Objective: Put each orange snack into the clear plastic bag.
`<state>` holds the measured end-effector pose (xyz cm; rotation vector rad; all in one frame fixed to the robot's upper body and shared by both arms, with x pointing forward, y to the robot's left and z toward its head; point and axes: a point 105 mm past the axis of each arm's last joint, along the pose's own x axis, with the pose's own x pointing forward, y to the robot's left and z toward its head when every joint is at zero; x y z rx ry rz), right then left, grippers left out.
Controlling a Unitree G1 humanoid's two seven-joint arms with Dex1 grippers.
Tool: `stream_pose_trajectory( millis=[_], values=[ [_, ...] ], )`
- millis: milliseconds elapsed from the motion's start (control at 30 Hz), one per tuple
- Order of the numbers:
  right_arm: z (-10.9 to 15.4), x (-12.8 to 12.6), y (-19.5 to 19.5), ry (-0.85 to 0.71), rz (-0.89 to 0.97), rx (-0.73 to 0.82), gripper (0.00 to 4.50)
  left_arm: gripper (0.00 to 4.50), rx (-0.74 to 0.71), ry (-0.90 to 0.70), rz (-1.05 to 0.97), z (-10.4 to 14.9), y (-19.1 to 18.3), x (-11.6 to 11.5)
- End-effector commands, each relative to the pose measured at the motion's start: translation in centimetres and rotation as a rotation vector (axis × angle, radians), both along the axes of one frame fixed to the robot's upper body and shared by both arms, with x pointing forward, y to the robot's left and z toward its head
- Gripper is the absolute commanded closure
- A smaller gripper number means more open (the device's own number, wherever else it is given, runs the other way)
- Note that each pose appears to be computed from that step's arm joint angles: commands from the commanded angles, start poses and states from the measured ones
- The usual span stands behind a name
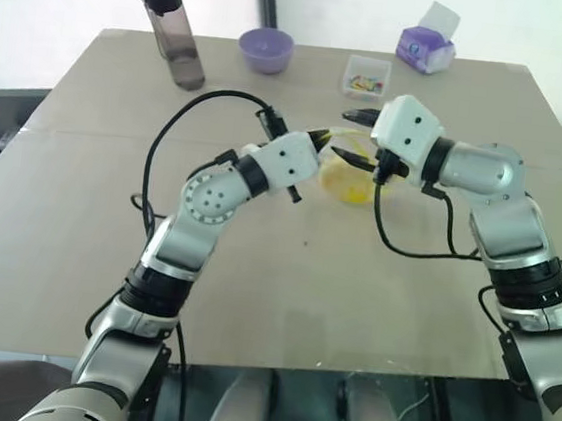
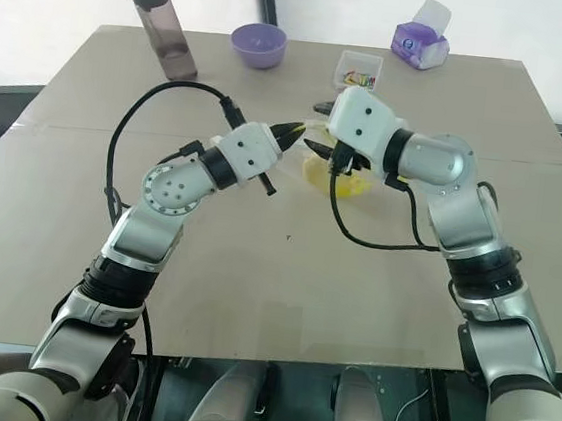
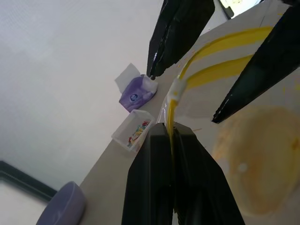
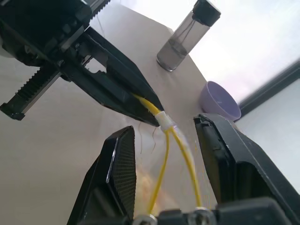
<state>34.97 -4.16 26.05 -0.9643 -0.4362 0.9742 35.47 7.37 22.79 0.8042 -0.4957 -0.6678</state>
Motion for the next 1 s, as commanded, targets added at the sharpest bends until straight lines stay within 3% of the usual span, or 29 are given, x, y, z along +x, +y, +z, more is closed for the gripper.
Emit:
stream_pose_trajectory(
  millis=[33,133,233,1000],
  values=[
    [1.7,-0.6,0.8,-0.084,0.036,0.015,2.19,4.5,0.058,-0.068,-0.027,0.6,-0.5,-0.9],
    [1.5,-0.6,1.0,-0.089,0.047,0.005,2.19,4.5,0.053,-0.06,-0.021,0.4,-0.3,-0.8],
    [1.2,-0.5,1.0,-0.088,0.05,-0.007,2.94,4.5,0.056,-0.061,-0.021,0.4,-0.3,-0.9],
    [0.2,-0.4,-0.3,-0.049,0.042,-0.079,2.94,4.5,0.052,-0.065,-0.021,0.4,-0.4,-0.9]
  ],
)
